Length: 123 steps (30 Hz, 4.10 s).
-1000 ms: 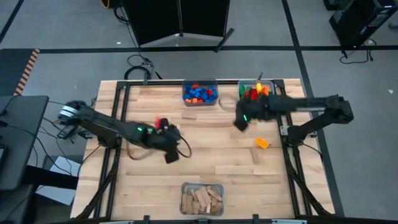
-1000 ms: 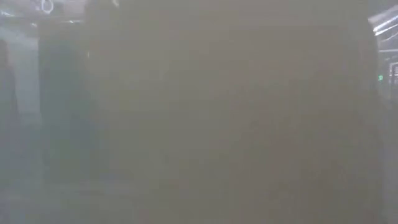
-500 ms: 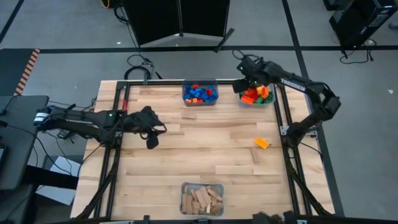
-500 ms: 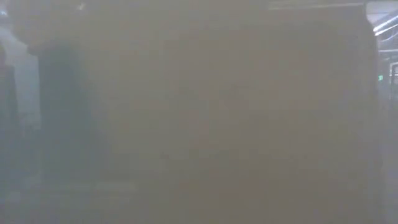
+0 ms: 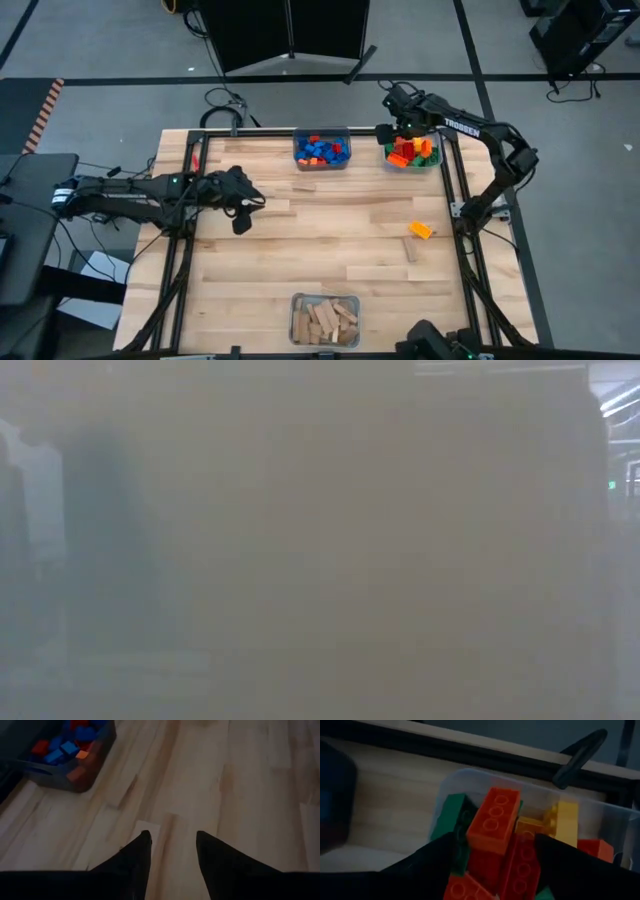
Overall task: Sort blocks by size
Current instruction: Put the large orange game piece into the transparent bin, then put the large yellow game piece into the transparent bin
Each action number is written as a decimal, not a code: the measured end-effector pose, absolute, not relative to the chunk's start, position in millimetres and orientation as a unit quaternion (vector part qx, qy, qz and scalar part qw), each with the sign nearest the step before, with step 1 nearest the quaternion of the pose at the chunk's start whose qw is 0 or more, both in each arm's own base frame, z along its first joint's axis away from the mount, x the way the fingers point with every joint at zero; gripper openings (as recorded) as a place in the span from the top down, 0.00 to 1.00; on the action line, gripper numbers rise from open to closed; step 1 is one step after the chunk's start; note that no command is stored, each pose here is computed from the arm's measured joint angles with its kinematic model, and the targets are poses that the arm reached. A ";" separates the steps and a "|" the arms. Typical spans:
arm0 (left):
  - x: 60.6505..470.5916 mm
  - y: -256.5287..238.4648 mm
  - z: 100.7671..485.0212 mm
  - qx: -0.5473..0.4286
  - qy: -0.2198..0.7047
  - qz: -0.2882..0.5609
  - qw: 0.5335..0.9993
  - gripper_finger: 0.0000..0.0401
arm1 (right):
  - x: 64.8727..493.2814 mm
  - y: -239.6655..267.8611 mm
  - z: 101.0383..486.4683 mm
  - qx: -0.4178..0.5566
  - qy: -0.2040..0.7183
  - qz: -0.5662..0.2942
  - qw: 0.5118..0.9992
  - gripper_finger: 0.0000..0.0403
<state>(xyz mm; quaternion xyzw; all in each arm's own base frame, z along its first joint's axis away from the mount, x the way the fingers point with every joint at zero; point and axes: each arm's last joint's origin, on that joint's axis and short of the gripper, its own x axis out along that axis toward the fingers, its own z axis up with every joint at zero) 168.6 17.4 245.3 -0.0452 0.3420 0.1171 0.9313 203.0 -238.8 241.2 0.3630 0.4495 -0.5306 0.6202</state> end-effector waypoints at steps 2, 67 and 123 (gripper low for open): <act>168.4 19.1 245.3 -0.047 0.342 0.121 0.931 0.59 | 200.4 -235.3 247.3 0.367 0.445 -0.526 0.625 0.29; 187.2 22.5 279.0 -0.102 0.139 0.137 0.976 0.59 | 148.8 4.8 144.7 0.271 0.672 -0.241 0.645 0.20; 108.1 13.9 181.7 -0.093 -0.020 0.106 0.990 0.59 | 182.0 -84.8 280.8 0.203 0.547 -0.327 0.743 0.63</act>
